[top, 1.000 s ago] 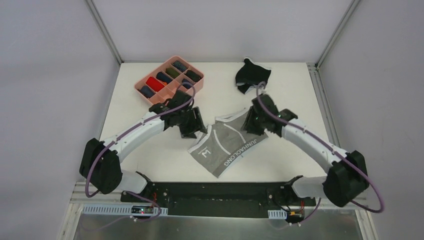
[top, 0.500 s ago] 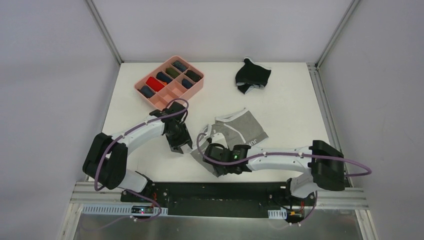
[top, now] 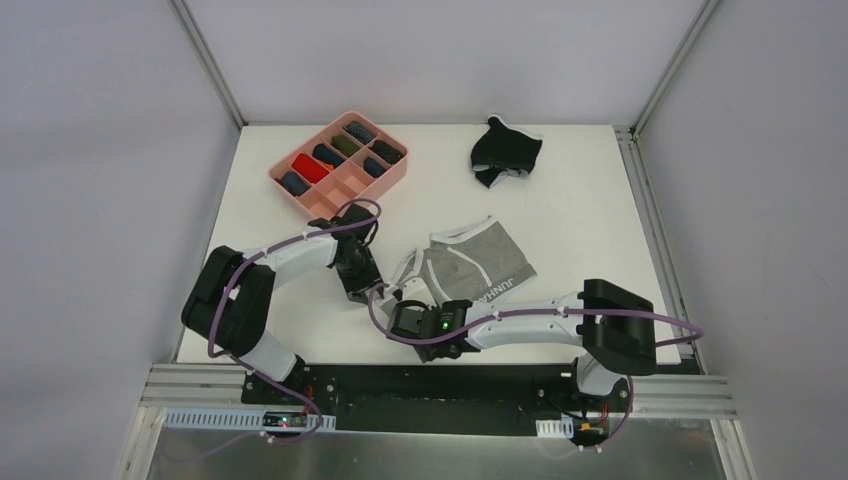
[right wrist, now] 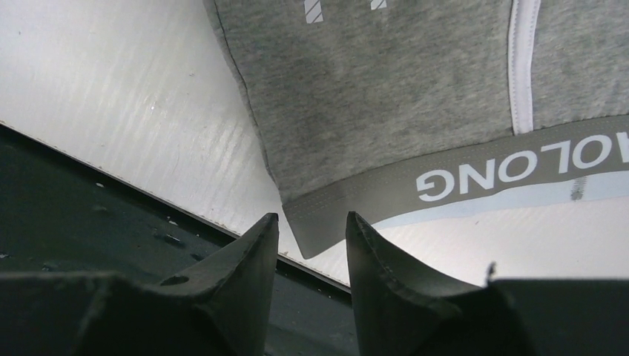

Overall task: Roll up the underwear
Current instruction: Fold the underwear at the center of the board.

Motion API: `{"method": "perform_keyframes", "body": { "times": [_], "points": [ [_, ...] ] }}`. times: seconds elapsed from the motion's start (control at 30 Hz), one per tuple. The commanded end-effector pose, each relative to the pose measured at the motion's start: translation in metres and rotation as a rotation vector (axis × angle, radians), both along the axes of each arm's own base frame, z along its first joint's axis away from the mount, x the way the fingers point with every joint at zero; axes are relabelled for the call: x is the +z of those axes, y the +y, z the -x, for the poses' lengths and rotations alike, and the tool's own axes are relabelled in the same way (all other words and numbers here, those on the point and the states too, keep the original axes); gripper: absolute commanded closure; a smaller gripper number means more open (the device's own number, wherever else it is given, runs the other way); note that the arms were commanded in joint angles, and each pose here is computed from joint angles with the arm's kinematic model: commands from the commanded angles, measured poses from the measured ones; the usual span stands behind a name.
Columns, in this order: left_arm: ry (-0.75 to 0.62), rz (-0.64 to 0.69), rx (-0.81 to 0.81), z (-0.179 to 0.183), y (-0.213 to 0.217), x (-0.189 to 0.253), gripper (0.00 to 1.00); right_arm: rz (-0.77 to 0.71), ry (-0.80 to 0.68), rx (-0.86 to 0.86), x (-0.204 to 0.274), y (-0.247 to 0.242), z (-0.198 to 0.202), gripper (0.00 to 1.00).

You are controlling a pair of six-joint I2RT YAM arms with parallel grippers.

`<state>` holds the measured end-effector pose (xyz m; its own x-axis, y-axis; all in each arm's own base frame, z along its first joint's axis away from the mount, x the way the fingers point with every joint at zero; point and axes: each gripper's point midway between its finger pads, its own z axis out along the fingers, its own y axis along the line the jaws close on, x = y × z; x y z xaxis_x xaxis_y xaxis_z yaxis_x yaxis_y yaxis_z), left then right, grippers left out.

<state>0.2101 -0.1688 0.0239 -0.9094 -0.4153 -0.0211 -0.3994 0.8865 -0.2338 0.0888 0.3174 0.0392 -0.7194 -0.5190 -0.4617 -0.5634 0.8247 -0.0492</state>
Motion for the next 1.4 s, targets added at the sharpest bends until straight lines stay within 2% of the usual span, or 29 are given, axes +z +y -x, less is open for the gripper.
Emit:
{"method": "perform_keyframes", "body": {
  "times": [0.0,0.2,0.4,0.6,0.9,1.07,1.23,1.3,1.37],
  "points": [
    [0.020,0.002,0.011,0.001,0.000,-0.008,0.64,-0.024,-0.026,0.011,0.005,0.014,-0.004,0.59],
    [0.030,0.003,0.009,0.004,0.000,-0.011,0.67,-0.006,-0.012,0.003,-0.005,0.011,-0.001,0.61],
    [-0.002,0.066,0.016,0.008,-0.006,0.006,0.58,0.004,-0.023,-0.001,-0.005,0.009,-0.001,0.64],
    [-0.030,0.149,0.000,0.018,-0.012,0.024,0.55,-0.013,-0.048,-0.002,0.003,0.011,-0.004,0.66],
    [0.004,0.119,-0.016,0.015,-0.012,0.011,0.56,-0.006,-0.056,-0.015,0.002,0.010,-0.005,0.66],
    [-0.021,0.083,0.007,0.010,-0.006,0.009,0.47,-0.018,-0.067,-0.028,0.008,0.006,-0.006,0.64],
    [-0.151,0.059,0.076,0.001,0.006,0.022,0.34,-0.018,-0.066,-0.033,0.007,0.005,-0.006,0.63],
    [-0.195,0.044,0.110,-0.002,0.013,0.027,0.35,-0.021,-0.063,-0.032,0.007,0.007,-0.006,0.63],
    [-0.221,0.044,0.134,-0.003,0.016,0.030,0.43,-0.023,-0.061,-0.030,0.006,0.008,-0.005,0.63]
  ]
}}
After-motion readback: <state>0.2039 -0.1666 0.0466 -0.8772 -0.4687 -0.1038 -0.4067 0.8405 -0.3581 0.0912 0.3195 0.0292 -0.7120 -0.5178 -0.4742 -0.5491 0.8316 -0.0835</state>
